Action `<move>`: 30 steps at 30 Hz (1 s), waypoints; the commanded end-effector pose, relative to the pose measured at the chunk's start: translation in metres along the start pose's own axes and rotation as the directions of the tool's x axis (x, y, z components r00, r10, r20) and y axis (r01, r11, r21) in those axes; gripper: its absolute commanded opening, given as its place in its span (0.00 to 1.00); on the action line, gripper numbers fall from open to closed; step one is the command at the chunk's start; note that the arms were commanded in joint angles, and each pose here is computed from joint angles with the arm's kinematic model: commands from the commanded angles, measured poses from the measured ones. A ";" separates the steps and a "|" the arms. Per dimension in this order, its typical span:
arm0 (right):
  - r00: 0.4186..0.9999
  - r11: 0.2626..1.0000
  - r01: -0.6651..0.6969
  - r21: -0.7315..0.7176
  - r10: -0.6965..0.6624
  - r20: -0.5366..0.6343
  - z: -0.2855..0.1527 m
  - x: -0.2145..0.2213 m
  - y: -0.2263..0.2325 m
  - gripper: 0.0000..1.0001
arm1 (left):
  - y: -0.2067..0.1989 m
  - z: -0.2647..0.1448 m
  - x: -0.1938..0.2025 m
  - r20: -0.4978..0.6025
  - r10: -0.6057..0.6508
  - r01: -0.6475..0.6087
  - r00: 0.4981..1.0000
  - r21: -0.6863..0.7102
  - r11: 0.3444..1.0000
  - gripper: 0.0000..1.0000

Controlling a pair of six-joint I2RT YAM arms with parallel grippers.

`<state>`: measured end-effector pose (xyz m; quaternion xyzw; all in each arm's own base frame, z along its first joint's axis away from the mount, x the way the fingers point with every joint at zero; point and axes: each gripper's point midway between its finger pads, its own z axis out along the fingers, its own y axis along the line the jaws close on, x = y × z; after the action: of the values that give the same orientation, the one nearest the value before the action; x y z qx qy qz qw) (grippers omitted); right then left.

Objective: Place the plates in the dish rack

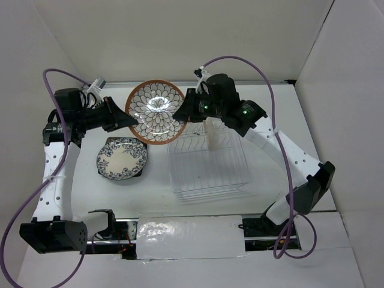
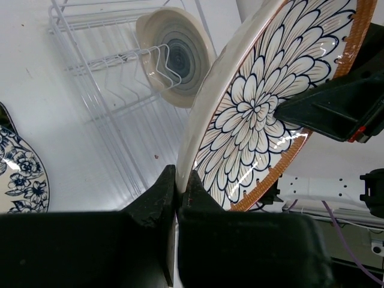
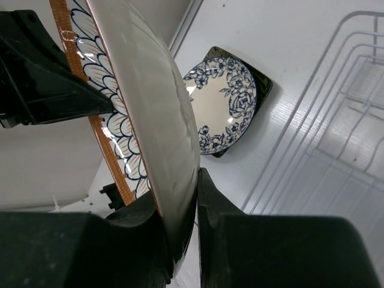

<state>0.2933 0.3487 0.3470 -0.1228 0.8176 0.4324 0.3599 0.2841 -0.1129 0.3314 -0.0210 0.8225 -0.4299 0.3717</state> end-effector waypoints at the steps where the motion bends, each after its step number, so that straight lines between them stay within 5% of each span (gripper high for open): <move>1: 0.979 0.997 0.059 -0.056 -0.047 0.199 -0.048 -0.044 0.041 0.00 | -0.032 -0.005 -0.014 0.023 0.042 -0.044 0.999 0.100 0.994 0.22; 2: 0.973 0.999 0.050 -0.016 -0.045 0.227 -0.054 -0.049 0.039 0.00 | -0.031 -0.003 -0.016 0.017 0.031 -0.032 0.999 0.090 0.995 0.63; 4: 0.940 0.990 -0.001 0.141 -0.047 0.337 -0.076 -0.070 0.019 0.00 | -0.030 -0.002 -0.016 0.005 0.031 -0.032 0.999 0.089 0.996 0.91; 6: 0.910 0.975 -0.033 0.219 -0.061 0.410 -0.102 -0.081 0.010 0.00 | -0.028 -0.001 -0.016 0.008 0.030 -0.030 1.000 0.080 0.996 0.99; 9: 0.833 0.918 -0.100 0.383 -0.134 0.537 -0.155 -0.108 -0.013 0.00 | -0.026 -0.002 -0.018 0.019 0.032 -0.033 0.999 0.060 0.998 0.99; 14: 0.716 0.717 -0.280 0.639 -0.288 0.636 -0.242 -0.130 -0.071 0.00 | -0.021 -0.001 -0.022 0.030 0.034 -0.035 0.999 0.023 0.999 0.99; 23: 0.757 0.333 -0.327 0.885 -0.469 0.456 -0.281 -0.097 -0.150 0.00 | -0.010 0.003 -0.024 0.031 0.028 -0.027 0.999 -0.018 0.999 0.99; 30: 0.802 0.265 -0.160 0.951 -0.527 0.281 -0.245 -0.093 -0.158 0.00 | -0.005 0.004 -0.024 0.028 0.026 -0.025 0.999 -0.033 0.999 0.99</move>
<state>0.3114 0.0426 0.3625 0.1131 0.7926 -0.1935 0.5671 0.3002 -0.1110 0.3363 -0.0394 0.8298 -0.4173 0.3684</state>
